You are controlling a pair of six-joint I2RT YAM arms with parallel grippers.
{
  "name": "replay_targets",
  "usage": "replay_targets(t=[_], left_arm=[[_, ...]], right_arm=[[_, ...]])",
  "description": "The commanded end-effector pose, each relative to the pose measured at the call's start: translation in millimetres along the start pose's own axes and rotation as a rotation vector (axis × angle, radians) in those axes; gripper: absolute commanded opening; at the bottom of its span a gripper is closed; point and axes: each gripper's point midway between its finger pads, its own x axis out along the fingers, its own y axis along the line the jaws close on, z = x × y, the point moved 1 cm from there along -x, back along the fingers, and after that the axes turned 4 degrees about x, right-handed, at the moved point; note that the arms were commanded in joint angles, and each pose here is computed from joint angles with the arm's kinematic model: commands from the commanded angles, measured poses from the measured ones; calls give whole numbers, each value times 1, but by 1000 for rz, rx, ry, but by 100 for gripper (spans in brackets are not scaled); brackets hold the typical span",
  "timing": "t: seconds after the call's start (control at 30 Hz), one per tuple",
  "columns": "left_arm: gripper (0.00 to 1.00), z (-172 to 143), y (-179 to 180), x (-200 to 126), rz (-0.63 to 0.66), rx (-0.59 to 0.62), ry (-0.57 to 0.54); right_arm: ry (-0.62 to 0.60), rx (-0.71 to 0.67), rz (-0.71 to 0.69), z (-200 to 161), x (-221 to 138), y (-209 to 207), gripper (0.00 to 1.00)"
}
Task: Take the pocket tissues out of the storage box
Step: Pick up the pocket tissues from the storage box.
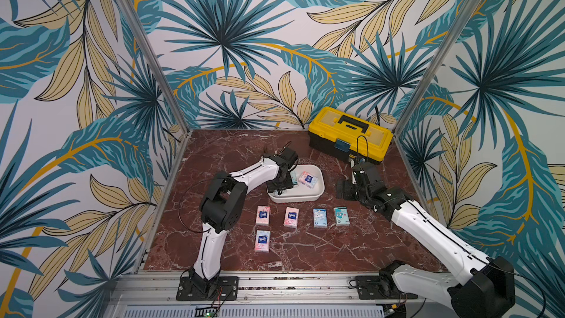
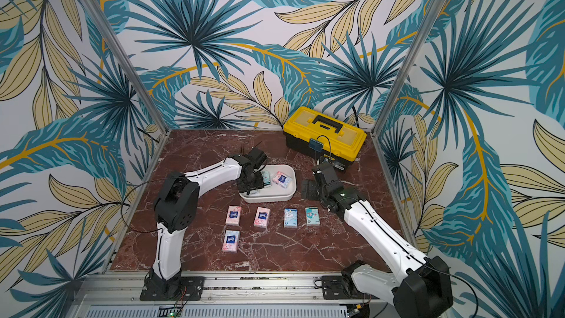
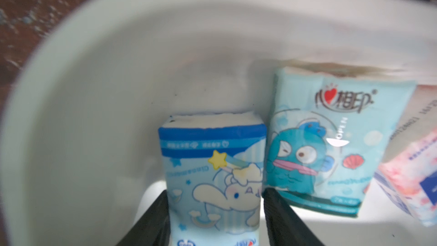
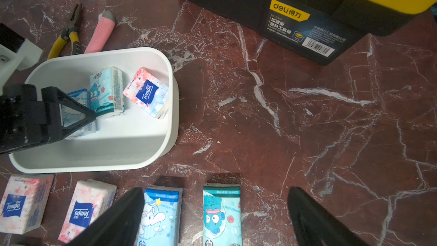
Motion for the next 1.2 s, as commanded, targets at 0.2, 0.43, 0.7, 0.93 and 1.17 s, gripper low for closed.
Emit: replay_targets(t=[0.2, 0.43, 0.7, 0.93, 1.17], left_arm=[[60, 5, 2, 19, 31, 41, 32], [51, 12, -6, 10, -2, 105, -3], [51, 21, -13, -19, -48, 147, -67], [50, 20, -19, -45, -85, 169, -101], [51, 14, -22, -80, -120, 185, -136]], right_arm=[[-20, -4, 8, 14, 4, 7, 99], [-25, -2, 12, 18, 4, 9, 99], [-32, 6, 16, 20, 3, 9, 99], [-37, 8, 14, 22, 2, 9, 99], [-37, 12, 25, 22, 1, 11, 99]])
